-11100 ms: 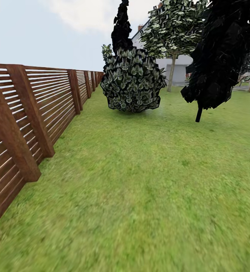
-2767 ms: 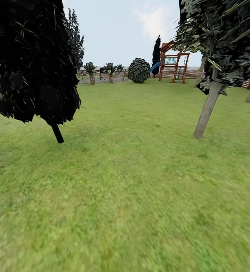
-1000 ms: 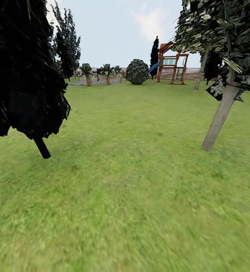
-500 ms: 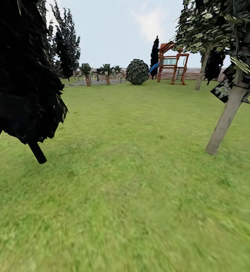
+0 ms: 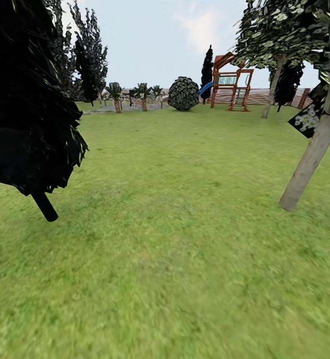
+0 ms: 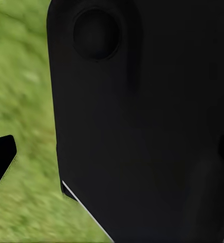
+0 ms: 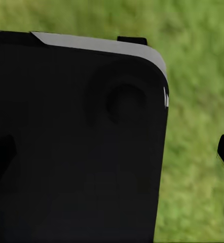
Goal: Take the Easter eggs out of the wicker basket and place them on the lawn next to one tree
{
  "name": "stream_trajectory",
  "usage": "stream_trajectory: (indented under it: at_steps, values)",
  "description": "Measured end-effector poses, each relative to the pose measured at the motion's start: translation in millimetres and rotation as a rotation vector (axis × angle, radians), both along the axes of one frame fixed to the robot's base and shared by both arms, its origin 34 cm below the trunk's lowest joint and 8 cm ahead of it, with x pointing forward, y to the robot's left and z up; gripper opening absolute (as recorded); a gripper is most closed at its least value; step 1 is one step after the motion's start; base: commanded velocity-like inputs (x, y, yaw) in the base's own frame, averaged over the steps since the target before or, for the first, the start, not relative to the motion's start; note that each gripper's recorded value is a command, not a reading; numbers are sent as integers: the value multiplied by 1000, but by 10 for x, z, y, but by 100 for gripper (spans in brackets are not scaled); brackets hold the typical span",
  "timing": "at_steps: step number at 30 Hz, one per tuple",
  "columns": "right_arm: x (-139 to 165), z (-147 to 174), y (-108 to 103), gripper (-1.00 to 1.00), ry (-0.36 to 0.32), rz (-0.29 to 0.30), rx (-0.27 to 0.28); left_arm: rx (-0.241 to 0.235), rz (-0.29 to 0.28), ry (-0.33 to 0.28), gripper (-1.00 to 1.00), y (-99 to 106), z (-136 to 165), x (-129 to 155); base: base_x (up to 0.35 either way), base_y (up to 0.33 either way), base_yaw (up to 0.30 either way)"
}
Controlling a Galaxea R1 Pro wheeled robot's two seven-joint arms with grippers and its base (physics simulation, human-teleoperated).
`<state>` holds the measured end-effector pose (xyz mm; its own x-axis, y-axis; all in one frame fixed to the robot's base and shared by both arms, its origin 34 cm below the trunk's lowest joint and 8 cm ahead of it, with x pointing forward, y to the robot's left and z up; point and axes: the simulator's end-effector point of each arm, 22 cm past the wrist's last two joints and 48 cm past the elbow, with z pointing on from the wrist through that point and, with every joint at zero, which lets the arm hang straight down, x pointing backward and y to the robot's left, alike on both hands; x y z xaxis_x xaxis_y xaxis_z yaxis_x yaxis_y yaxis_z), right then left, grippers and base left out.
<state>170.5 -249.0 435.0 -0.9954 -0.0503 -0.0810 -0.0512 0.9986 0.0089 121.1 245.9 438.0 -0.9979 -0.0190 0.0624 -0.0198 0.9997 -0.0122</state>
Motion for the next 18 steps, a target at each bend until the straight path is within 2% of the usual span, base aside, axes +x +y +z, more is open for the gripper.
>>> stream_trajectory:
  at_steps: [18]
  values:
    - [-6,0,5,100,2,3,1,0,0,0,100,0,0,2,340,0,0]
